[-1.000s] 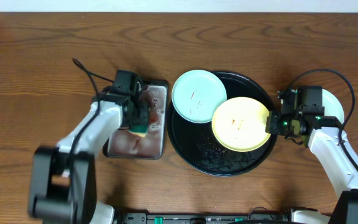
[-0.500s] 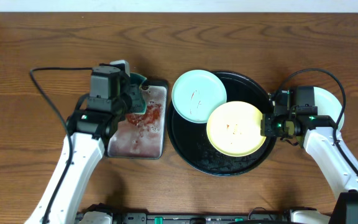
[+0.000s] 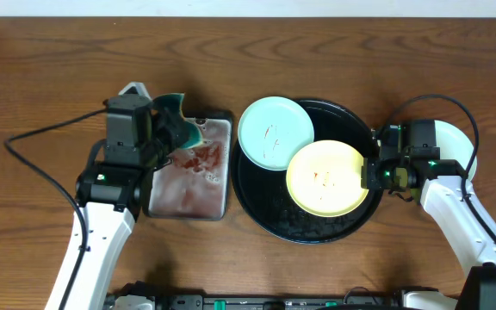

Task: Clean dirty plates on tray and stack at the side
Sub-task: 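Lift the sponge from the sink tray with the left gripper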

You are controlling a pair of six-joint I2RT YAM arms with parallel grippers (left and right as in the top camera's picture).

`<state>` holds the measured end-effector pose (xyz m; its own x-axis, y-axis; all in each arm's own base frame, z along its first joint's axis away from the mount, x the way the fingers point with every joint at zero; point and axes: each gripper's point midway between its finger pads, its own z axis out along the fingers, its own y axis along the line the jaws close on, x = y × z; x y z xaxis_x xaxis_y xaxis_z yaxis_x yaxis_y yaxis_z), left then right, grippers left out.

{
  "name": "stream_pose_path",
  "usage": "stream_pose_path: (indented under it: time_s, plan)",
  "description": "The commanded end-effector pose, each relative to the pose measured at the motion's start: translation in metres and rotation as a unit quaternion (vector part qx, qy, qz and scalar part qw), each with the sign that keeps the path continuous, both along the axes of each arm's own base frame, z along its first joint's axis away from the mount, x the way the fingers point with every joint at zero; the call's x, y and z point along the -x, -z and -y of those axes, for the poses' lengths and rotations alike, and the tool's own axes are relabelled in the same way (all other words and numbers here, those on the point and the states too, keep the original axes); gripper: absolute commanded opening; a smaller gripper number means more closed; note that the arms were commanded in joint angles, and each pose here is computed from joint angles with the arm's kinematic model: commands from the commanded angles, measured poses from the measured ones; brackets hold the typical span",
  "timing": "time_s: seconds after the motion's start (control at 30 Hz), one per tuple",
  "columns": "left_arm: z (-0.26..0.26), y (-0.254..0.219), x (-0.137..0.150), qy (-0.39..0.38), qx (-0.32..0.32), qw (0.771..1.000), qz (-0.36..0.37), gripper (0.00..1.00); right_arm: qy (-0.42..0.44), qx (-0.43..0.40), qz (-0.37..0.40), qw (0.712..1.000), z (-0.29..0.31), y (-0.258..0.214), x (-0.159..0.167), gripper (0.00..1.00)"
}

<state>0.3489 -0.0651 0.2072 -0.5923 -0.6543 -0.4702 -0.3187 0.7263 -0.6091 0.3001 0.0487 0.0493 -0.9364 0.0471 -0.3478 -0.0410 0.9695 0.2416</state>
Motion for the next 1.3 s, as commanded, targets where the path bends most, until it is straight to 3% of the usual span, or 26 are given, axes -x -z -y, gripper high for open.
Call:
stream_pose_path:
  time_s: [0.0, 1.27]
  plan:
    - [0.0033, -0.0064, 0.0003, -0.03, 0.059, 0.998, -0.006, 0.07, -0.013, 0.001, -0.003, 1.0, -0.0036, 0.0033, 0.0025, 0.01]
    - [0.0031, -0.0057, 0.0008, -0.005, 0.028, 1.0, 0.002, 0.07, -0.019, 0.003, -0.005, 1.0, -0.0036, 0.0037, 0.0039, 0.01]
